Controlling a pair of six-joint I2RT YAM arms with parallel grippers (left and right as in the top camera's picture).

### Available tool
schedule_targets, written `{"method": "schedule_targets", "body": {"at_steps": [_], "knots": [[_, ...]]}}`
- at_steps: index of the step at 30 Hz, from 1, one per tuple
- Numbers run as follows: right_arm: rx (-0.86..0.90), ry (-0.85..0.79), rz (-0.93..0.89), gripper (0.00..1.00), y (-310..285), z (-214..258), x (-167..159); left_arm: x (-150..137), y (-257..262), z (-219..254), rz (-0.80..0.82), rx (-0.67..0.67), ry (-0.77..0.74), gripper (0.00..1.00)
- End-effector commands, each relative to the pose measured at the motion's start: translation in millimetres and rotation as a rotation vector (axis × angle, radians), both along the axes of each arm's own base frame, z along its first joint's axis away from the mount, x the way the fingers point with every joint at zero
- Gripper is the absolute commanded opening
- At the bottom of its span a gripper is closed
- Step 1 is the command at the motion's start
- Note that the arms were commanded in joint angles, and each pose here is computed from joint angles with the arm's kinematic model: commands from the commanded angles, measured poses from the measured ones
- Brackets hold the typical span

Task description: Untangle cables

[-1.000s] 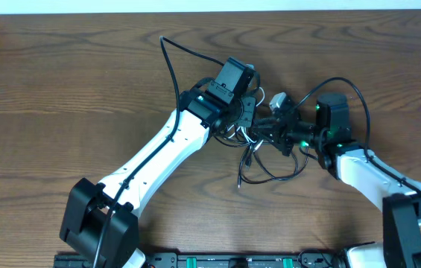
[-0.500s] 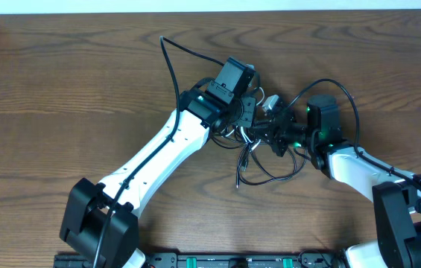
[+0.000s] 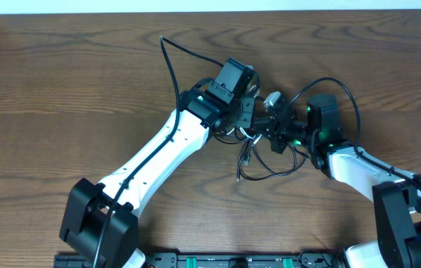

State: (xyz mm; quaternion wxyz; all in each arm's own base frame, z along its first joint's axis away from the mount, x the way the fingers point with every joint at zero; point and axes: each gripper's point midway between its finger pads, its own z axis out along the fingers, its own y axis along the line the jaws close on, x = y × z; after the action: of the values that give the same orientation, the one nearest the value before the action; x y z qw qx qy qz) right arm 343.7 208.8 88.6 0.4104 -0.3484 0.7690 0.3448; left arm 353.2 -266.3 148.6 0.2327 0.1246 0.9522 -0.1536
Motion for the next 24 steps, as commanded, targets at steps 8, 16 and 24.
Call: {"method": "schedule_targets", "body": {"at_steps": [8, 16, 24], "knots": [[0.241, -0.065, 0.202, 0.01, -13.6, 70.5, -25.1, 2.5, 21.7, -16.1, 0.051, 0.106, -0.008, 0.08], [0.252, -0.132, 0.214, 0.01, -14.0, 96.8, -31.0, -4.8, 26.8, -30.0, 0.052, 0.126, 0.022, 0.08], [0.271, -0.166, 0.194, 0.01, -14.4, 113.3, -27.3, -5.6, 24.1, -30.4, 0.051, 0.11, 0.031, 0.08]]}}
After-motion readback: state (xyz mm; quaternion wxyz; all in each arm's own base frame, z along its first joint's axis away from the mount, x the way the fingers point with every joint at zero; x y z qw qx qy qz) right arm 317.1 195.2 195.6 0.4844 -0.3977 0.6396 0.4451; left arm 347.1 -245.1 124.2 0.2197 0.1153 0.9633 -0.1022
